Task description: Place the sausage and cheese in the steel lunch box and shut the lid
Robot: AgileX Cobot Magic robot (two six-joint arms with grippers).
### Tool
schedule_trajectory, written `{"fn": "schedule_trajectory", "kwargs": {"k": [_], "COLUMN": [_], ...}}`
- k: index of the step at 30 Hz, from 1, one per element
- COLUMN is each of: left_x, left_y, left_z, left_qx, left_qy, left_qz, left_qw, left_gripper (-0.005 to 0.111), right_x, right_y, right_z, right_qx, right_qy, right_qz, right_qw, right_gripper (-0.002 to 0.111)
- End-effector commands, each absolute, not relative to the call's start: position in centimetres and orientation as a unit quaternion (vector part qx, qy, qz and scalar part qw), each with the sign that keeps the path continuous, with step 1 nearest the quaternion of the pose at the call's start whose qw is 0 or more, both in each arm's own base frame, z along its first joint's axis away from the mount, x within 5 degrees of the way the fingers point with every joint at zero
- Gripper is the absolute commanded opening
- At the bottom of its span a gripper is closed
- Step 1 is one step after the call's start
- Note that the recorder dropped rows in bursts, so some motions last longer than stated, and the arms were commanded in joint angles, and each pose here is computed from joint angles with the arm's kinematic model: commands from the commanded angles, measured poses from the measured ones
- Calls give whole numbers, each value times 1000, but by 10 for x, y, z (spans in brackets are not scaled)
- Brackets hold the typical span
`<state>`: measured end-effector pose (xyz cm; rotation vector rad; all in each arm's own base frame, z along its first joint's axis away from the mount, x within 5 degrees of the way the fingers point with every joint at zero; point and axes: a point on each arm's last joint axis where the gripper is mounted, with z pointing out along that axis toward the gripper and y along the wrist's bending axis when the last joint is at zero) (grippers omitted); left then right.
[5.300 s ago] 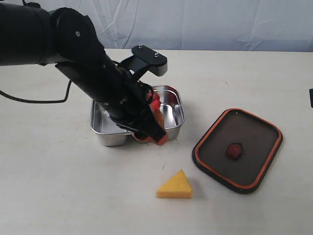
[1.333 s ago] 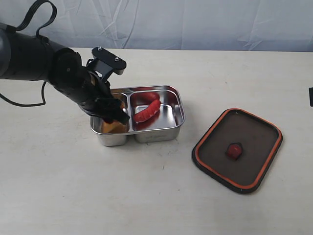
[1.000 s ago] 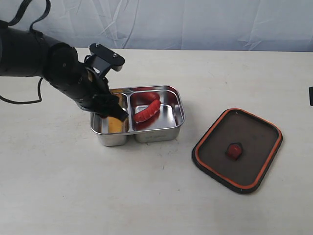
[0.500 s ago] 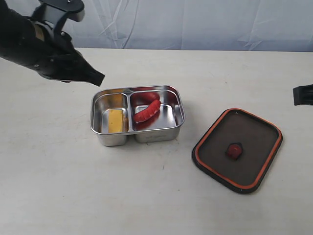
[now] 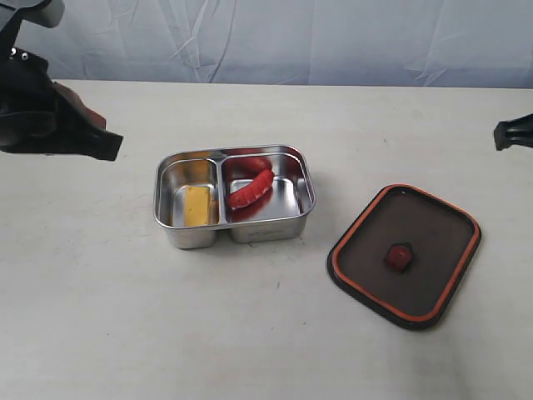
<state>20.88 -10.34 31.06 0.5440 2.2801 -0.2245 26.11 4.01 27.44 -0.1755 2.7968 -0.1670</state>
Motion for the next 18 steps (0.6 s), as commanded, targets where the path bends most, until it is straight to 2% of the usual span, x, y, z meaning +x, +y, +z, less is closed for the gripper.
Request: {"fn": "schedule_trajectory", "kwargs": {"k": [1, 3, 5, 13, 18], "left_x": [199, 197, 195, 194, 194], "left_y": [-98, -97, -97, -96, -96], "left_z": [311, 311, 309, 305, 305], "left_qx": [206, 205, 206, 206, 206], "left_qy": [894, 894, 896, 900, 900], "left_qz": [-94, -95, -93, -93, -93], "left_qw": [388, 387, 381, 373, 373], "left_gripper": [0, 0, 0, 0, 0], "right_x": [303, 319, 332, 360, 362], "right_y": [31, 32, 34, 40, 40], "right_z": [231, 214, 198, 142, 126], "right_qx": [-79, -78, -75, -68, -68], "right_qy": [991, 992, 994, 997, 998], "right_qz": [-26, -26, -21, -12, -11], "right_qw": [108, 95, 78, 20, 6], "right_gripper": [26, 41, 47, 48, 48]}}
